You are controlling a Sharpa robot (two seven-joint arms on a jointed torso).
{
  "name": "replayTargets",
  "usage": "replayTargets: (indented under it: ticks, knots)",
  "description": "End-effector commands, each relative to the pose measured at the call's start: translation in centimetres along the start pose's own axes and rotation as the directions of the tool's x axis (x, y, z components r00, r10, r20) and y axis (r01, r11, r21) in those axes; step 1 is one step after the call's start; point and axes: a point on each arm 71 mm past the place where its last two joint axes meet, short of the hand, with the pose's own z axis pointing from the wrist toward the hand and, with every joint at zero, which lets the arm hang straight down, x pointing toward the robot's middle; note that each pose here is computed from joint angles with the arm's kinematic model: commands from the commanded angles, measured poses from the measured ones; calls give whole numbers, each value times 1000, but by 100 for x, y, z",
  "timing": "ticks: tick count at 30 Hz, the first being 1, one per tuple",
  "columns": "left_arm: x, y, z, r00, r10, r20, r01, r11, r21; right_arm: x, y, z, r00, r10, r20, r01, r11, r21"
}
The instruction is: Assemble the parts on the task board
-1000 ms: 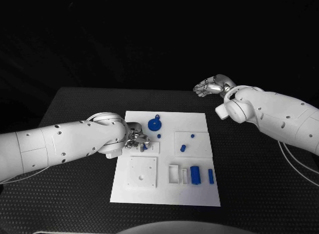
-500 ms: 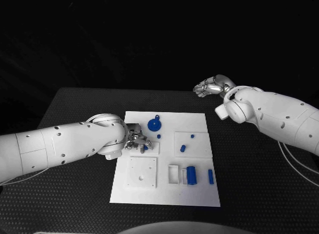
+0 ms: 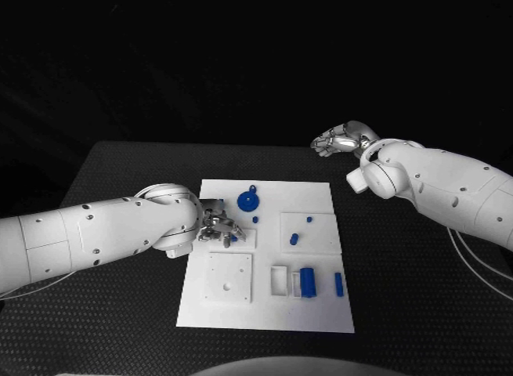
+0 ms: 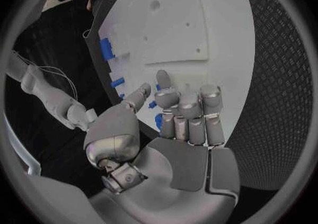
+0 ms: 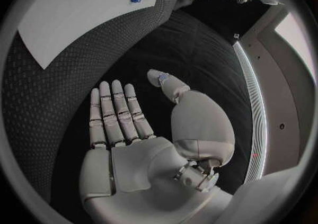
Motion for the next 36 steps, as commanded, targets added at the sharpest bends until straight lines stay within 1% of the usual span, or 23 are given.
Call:
replayTargets:
  ticks: [1, 4, 6, 8, 10, 13, 14, 15, 16, 17, 18, 21, 22, 23, 26, 28, 30, 32, 35, 36]
  knots:
    - [-8, -43, -28, 1000, -7, -25, 8, 1000, 22, 11, -2, 0, 1000, -3, -11, 3, 1000, -5]
    - [-61, -60, -62, 1000, -7, -20, 8, 1000, 28, 12, -6, 4, 1000, -3, -9, 3, 1000, -4]
    - [-115, -64, -90, 1000, -8, -9, 9, 1000, 30, 11, -9, 6, 1000, -3, -8, 3, 1000, -3]
    - [-202, -86, -118, 1000, -20, 6, 20, 999, 36, 10, -13, 5, 1000, -2, -8, 2, 1000, -2]
    - [-291, -71, -168, 1000, -22, 21, 22, 999, 36, 7, -19, 4, 1000, -2, -8, 2, 1000, -1]
    - [-458, -54, -233, 999, -33, 36, 32, 999, 40, -3, -31, 3, 1000, -2, -7, 2, 1000, 2]
    - [-486, -49, -243, 998, -37, 40, 36, 999, 41, -4, -32, 4, 1000, -2, -6, 2, 1000, 2]
    - [-588, -26, -278, 997, -53, 59, 50, 998, 42, -12, -36, 5, 1000, -2, -3, 2, 1000, 3]
    - [-618, -18, -287, 996, -59, 66, 56, 998, 42, -13, -37, 5, 1000, -2, -2, 2, 1000, 3]
    - [-681, -1, -303, 994, -70, 79, 67, 997, 42, -18, -40, 4, 1000, -2, -2, 2, 1000, 3]
    - [-769, 23, -321, 991, -88, 100, 84, 996, 42, -22, -43, 4, 1000, -3, 0, 3, 1000, 4]
    - [-957, 86, -346, 982, -118, 145, 114, 993, 39, -30, -48, 2, 1000, -3, 1, 3, 1000, 4]
    - [-1006, 95, -350, 979, -127, 158, 123, 992, 40, -31, -50, 2, 1000, -3, 1, 3, 1000, 5]
    - [-1064, 103, -344, 975, -135, 176, 130, 991, 39, -34, -52, 2, 1000, -3, 2, 3, 1000, 5]
    - [-1135, 125, -306, 970, -148, 193, 145, 989, 28, -38, -57, 1, 1000, -3, 2, 3, 1000, 6]
    - [-1179, 121, -265, 969, -136, 205, 135, 991, 21, -38, -62, -1, 1000, -4, 2, 4, 1000, 6]
    - [-1248, 121, -236, 961, -94, 260, 94, 995, 9, -34, -61, -1, 1000, -4, 1, 4, 1000, 6]
    - [-1286, 126, -200, 956, -50, 288, 55, 998, -10, -24, -56, 0, 1000, -4, -2, 4, 1000, 4]
    - [-1318, 143, -146, 957, -38, 288, 47, 999, -26, -22, -56, -2, 1000, -3, -3, 3, 1000, 3]
    - [-1315, 144, -126, 957, -36, 286, 46, 998, -30, -23, -58, -1, 1000, -3, -3, 3, 1000, 4]
